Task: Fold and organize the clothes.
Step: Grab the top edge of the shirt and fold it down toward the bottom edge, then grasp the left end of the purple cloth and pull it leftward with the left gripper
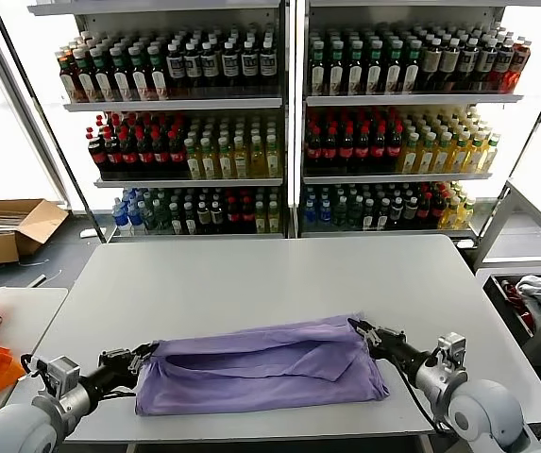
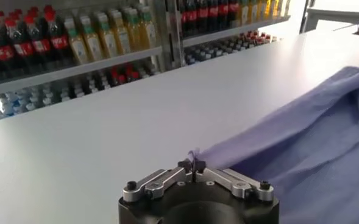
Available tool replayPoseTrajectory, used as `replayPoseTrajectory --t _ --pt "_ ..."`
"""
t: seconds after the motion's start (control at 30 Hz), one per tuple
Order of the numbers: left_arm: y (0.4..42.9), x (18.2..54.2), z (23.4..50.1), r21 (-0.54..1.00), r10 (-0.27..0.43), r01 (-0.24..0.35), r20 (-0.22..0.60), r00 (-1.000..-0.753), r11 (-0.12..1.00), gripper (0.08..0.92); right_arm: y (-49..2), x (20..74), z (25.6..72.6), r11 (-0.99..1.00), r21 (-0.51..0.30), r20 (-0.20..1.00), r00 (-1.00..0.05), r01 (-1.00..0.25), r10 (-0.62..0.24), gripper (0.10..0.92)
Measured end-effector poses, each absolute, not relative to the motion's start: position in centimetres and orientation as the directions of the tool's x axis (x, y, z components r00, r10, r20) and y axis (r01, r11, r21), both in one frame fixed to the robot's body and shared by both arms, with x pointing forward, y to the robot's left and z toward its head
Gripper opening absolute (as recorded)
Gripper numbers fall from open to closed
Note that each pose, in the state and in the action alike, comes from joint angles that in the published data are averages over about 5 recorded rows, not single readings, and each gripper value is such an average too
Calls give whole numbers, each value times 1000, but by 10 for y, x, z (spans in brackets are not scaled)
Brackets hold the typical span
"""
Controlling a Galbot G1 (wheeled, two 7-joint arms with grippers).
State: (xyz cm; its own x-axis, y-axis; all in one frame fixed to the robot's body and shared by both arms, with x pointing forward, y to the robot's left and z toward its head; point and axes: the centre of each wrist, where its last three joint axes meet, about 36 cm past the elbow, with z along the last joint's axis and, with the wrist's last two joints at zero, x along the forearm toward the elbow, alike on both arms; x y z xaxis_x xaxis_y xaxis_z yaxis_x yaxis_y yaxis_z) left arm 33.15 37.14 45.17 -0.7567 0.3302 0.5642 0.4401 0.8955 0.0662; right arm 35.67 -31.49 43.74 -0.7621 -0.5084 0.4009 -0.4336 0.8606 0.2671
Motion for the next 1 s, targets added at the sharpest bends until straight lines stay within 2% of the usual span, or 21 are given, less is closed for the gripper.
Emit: replayPoseTrajectory --t 0.07,0.17,0.37,0.7,0.9,1.0 --pt "370 325 448 68 327 444 579 -747 894 94 -315 349 434 867 260 419 -760 -425 -498 118" --pt "367 317 445 73 322 448 593 -738 891 141 -315 339 433 877 246 429 -765 -413 -481 175" --pt "368 312 449 95 295 429 593 -749 898 310 -318 326 439 890 223 408 -791 -399 -457 346" --pt "371 306 468 79 244 333 526 -815 940 613 -336 311 444 932 134 244 -900 -337 -361 641" --pt "352 294 458 -3 189 213 473 -861 977 778 -348 297 438 952 81 139 -943 -294 -303 794" --pt "337 287 446 -48 148 142 456 -877 989 814 -353 288 433 960 66 105 -955 -273 -278 819"
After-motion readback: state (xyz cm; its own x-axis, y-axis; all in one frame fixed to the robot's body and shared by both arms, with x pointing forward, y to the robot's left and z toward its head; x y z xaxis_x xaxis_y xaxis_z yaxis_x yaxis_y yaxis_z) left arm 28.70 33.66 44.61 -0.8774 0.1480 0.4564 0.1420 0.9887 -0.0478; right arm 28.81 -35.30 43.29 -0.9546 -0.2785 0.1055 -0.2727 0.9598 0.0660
